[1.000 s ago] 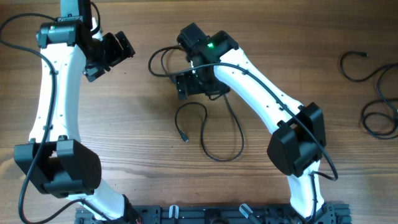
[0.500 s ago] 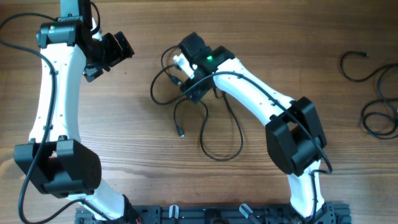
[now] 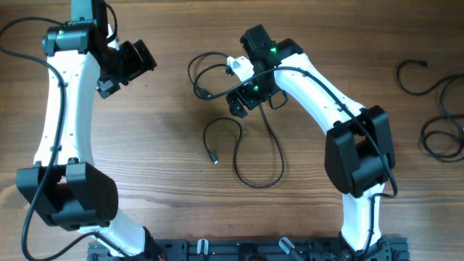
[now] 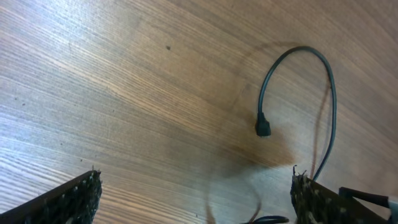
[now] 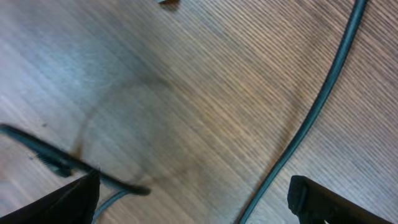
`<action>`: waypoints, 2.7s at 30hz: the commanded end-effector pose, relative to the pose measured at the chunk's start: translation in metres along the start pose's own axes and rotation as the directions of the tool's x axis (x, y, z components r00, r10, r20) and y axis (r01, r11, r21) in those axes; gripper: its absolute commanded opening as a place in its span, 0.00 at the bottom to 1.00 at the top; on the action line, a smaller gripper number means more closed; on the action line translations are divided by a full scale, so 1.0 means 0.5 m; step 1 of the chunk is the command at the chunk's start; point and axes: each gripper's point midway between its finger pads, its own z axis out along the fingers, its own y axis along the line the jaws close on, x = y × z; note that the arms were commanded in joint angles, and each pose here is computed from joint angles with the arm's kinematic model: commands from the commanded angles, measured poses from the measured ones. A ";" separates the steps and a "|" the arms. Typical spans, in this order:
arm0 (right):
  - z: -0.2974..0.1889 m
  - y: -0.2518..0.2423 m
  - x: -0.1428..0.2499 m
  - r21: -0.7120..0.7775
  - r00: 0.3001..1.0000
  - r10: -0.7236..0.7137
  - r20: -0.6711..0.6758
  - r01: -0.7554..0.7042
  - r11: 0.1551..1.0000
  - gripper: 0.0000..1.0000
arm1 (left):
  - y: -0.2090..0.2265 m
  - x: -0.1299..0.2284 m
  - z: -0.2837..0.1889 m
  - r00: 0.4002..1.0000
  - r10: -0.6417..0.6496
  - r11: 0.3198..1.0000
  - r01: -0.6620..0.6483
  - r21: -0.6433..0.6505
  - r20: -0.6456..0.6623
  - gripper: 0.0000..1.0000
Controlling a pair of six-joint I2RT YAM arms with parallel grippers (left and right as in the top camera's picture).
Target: Untangle cables
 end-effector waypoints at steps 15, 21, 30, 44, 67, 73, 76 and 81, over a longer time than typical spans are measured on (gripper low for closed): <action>0.047 0.020 -0.018 0.230 0.975 -0.087 0.205 0.038 0.972 0.95 | 0.008 0.003 0.001 1.000 -0.017 1.000 0.016 -0.011 -0.007 1.00; 0.100 -0.003 -0.011 0.255 0.982 -0.079 0.171 0.033 0.966 0.92 | 0.009 0.006 0.001 1.000 -0.017 1.000 0.017 -0.015 -0.014 1.00; 0.075 -0.097 0.022 0.468 0.975 0.111 0.191 -0.190 0.863 0.89 | 0.008 0.004 0.001 1.000 -0.016 1.000 0.016 -0.013 -0.010 1.00; 0.121 -0.131 0.099 0.207 0.934 0.346 0.083 -0.356 0.911 0.78 | 0.009 0.006 0.001 1.000 -0.017 1.000 0.016 -0.014 -0.013 1.00; 0.142 -0.105 0.256 0.330 0.710 0.693 -0.121 -0.630 0.703 0.54 | 0.006 0.002 0.001 1.000 -0.015 1.000 0.015 -0.010 -0.004 1.00; 0.155 -0.092 0.283 0.323 0.691 0.705 -0.158 -0.639 0.699 0.40 | 0.006 0.001 0.001 1.000 -0.014 1.000 0.014 -0.009 -0.003 1.00; 0.154 -0.090 0.288 0.325 0.695 0.699 -0.169 -0.630 0.705 0.29 | 0.004 -0.002 0.001 1.000 -0.014 1.000 0.014 -0.006 0.004 1.00; 0.155 -0.089 0.287 0.318 0.712 0.679 -0.179 -0.612 0.724 0.19 | 0.005 -0.002 0.001 1.000 -0.014 1.000 0.014 -0.007 0.004 1.00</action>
